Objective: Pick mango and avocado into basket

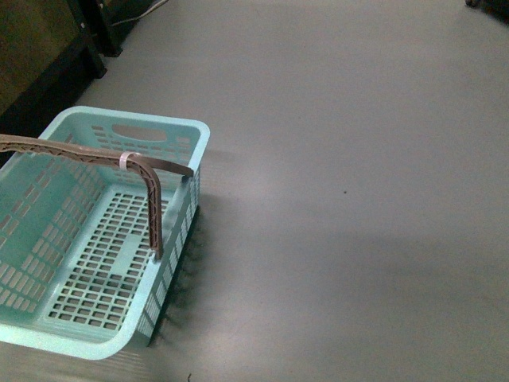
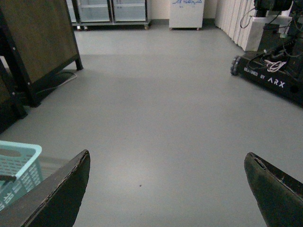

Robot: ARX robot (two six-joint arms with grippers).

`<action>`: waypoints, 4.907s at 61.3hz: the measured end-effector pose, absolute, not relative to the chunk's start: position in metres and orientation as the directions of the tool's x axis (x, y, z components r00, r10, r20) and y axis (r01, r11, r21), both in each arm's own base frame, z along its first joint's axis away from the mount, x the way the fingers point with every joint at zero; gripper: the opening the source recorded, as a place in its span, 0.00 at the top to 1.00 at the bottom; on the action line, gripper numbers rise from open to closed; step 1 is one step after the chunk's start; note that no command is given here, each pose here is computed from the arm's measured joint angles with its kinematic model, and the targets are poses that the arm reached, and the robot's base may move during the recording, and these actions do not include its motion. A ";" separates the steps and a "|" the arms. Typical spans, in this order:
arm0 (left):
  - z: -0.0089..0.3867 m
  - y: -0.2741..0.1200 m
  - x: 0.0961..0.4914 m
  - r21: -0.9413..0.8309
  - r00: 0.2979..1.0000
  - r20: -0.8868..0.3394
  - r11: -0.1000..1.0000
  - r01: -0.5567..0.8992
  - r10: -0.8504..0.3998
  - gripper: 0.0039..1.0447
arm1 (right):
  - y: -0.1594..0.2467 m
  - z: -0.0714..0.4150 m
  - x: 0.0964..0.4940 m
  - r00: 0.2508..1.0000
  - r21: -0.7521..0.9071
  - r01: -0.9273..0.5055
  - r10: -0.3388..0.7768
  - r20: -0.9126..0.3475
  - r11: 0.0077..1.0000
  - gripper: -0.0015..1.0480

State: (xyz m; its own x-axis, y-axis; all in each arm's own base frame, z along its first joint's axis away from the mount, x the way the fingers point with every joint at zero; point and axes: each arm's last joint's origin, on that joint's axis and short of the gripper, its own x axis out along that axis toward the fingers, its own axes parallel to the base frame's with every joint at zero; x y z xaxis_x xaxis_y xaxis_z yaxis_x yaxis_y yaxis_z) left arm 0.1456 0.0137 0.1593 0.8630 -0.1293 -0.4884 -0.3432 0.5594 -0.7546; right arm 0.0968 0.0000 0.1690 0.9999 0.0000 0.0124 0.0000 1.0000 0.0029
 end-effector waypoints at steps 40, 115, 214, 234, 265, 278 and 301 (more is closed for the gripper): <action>0.055 0.011 0.337 -0.742 0.762 -0.642 0.316 -0.591 -0.081 0.08 | 0.000 0.169 0.097 1.000 0.003 0.000 0.000 0.012 1.000 0.08; 0.186 0.006 0.271 -0.841 0.841 -0.535 0.153 -0.520 -0.086 0.71 | 0.000 0.169 0.097 1.000 0.003 0.000 0.000 0.012 1.000 0.08; 0.317 0.017 0.181 -0.923 0.920 -0.381 0.094 -0.373 -0.095 0.71 | 0.000 0.169 0.097 1.000 0.003 0.000 0.000 0.012 1.000 0.08; 0.317 0.017 0.181 -0.923 0.920 -0.381 0.095 -0.372 -0.095 0.71 | 0.000 0.169 0.097 1.000 0.002 0.000 0.000 0.012 1.000 0.08; 0.317 0.017 0.181 -0.923 0.920 -0.381 0.095 -0.372 -0.094 0.72 | 0.000 0.169 0.097 1.000 0.002 0.000 0.000 0.012 1.000 0.08; 0.317 0.017 0.181 -0.923 0.920 -0.381 0.095 -0.373 -0.094 0.72 | 0.000 0.169 0.097 1.000 0.002 0.000 0.000 0.012 1.000 0.08; 0.317 0.017 0.181 -0.924 0.920 -0.379 0.095 -0.371 -0.095 0.72 | 0.000 0.169 0.097 1.000 0.003 0.001 -0.001 0.013 1.000 0.08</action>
